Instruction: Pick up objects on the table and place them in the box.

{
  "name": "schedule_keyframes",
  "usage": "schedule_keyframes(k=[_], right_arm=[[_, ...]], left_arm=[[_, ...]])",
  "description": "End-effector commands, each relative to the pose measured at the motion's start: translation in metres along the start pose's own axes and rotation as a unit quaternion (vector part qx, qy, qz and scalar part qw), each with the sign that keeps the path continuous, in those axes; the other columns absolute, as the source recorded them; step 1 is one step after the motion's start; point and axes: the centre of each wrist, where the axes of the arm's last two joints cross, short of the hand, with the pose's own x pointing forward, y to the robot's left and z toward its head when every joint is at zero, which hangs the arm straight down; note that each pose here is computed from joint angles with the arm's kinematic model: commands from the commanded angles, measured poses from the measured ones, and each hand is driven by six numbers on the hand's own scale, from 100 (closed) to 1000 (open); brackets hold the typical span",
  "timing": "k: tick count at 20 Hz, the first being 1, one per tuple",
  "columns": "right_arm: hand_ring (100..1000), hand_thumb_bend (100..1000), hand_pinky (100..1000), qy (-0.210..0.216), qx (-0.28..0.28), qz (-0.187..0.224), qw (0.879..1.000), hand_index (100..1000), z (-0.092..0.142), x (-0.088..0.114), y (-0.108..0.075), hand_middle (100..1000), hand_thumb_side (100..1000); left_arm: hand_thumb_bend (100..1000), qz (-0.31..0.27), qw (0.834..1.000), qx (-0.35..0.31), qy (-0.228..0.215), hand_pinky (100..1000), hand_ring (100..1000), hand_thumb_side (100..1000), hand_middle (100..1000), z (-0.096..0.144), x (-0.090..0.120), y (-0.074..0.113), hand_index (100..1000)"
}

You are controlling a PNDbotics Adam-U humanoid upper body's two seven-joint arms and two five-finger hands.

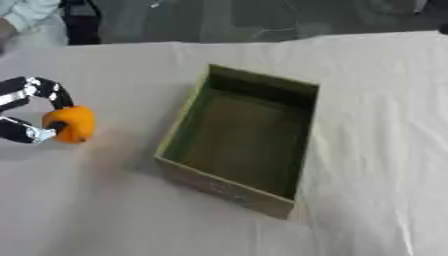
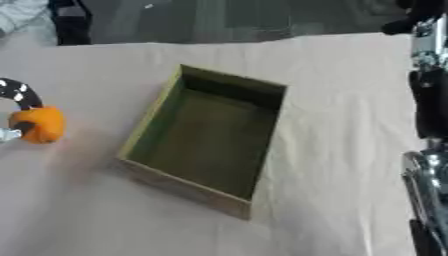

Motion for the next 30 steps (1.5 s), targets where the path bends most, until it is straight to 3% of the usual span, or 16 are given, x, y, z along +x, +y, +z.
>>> schedule_keyframes(k=[1, 10, 17, 30], right_arm=[[849, 223, 566, -0.015, -0.003, -0.001, 1.0, 785, -0.005, 0.007, -0.001, 553, 658], [850, 208, 571, -0.023, 0.001, -0.004, 1.0, 784, -0.007, 0.009, 0.001, 556, 661], [850, 213, 573, -0.028, 0.003, -0.005, 1.0, 784, -0.009, 0.01, 0.002, 557, 654], [850, 179, 584, -0.045, -0.009, -0.02, 0.999, 783, -0.015, 0.013, 0.006, 565, 640]], left_arm=[[100, -0.059, 0.997, -0.019, -0.051, 824, 709, 155, 654, 0.011, 0.005, 0.036, 366], [100, -0.049, 0.989, 0.066, -0.124, 827, 682, 174, 631, -0.016, 0.031, 0.077, 348], [100, -0.063, 0.978, 0.105, -0.171, 823, 685, 178, 629, -0.037, 0.047, 0.096, 336], [100, -0.08, 0.95, 0.129, -0.273, 817, 688, 180, 631, -0.116, 0.097, 0.109, 334]])
